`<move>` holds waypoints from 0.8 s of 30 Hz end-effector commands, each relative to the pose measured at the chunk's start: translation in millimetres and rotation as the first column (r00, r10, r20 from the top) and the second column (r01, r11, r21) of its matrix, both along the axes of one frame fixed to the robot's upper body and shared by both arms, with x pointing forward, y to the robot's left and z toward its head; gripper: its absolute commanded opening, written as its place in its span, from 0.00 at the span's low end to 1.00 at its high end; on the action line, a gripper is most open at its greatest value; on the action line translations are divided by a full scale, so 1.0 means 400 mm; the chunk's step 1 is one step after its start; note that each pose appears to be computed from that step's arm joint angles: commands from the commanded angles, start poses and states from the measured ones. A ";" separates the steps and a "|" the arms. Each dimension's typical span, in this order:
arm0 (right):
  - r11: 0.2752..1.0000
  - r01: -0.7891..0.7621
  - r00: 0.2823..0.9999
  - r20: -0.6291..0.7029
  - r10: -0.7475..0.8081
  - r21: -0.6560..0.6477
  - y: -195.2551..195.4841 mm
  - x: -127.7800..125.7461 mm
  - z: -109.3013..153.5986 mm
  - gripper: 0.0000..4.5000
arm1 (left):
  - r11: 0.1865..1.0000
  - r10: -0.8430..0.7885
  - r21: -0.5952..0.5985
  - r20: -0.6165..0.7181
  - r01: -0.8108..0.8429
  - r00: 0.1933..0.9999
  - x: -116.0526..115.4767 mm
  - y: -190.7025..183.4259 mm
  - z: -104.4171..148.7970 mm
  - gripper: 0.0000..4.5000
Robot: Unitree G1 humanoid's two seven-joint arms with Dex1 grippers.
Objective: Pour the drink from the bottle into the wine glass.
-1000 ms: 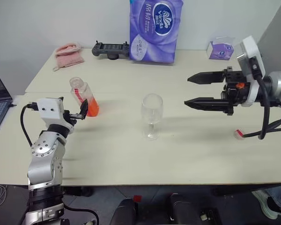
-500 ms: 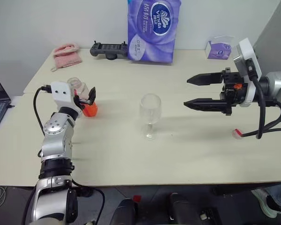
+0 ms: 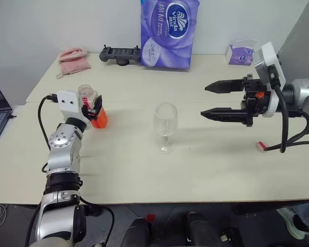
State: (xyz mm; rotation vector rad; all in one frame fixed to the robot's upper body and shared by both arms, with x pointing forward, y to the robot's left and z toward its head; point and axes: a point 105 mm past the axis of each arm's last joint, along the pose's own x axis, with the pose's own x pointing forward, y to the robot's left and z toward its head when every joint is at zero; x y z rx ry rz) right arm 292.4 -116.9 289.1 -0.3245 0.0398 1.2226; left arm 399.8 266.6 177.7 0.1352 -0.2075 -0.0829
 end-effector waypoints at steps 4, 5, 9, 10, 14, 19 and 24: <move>0.992 0.100 0.988 0.109 -0.108 0.076 -0.056 -0.026 -0.010 1.00 | 0.966 -0.223 0.160 0.106 0.204 0.969 -0.008 -0.087 0.142 0.43; 0.991 0.117 0.989 0.084 -0.122 0.065 -0.067 -0.037 -0.030 1.00 | 0.938 -0.296 0.219 0.100 0.269 0.950 -0.018 -0.121 0.163 0.43; 0.988 0.153 0.986 0.055 -0.155 0.038 -0.082 -0.063 -0.065 1.00 | 0.828 -0.439 0.411 0.053 0.381 0.897 -0.060 -0.196 0.210 0.43; 0.987 0.159 0.985 0.058 -0.160 0.035 -0.082 -0.064 -0.066 1.00 | 0.807 -0.453 0.447 0.047 0.387 0.890 -0.067 -0.210 0.218 0.43; 0.986 0.160 0.984 0.076 -0.163 0.043 -0.067 -0.062 -0.061 1.00 | 0.749 -0.499 0.529 0.055 0.399 0.865 -0.094 -0.273 0.238 0.43; 0.990 0.137 0.986 0.089 -0.140 0.043 -0.048 -0.062 -0.057 1.00 | 0.697 -0.538 0.590 0.056 0.407 0.841 -0.111 -0.325 0.234 0.43; 0.992 0.123 0.988 0.095 -0.125 0.035 -0.036 -0.058 -0.057 1.00 | 0.658 -0.549 0.654 0.077 0.373 0.833 -0.111 -0.358 0.238 0.42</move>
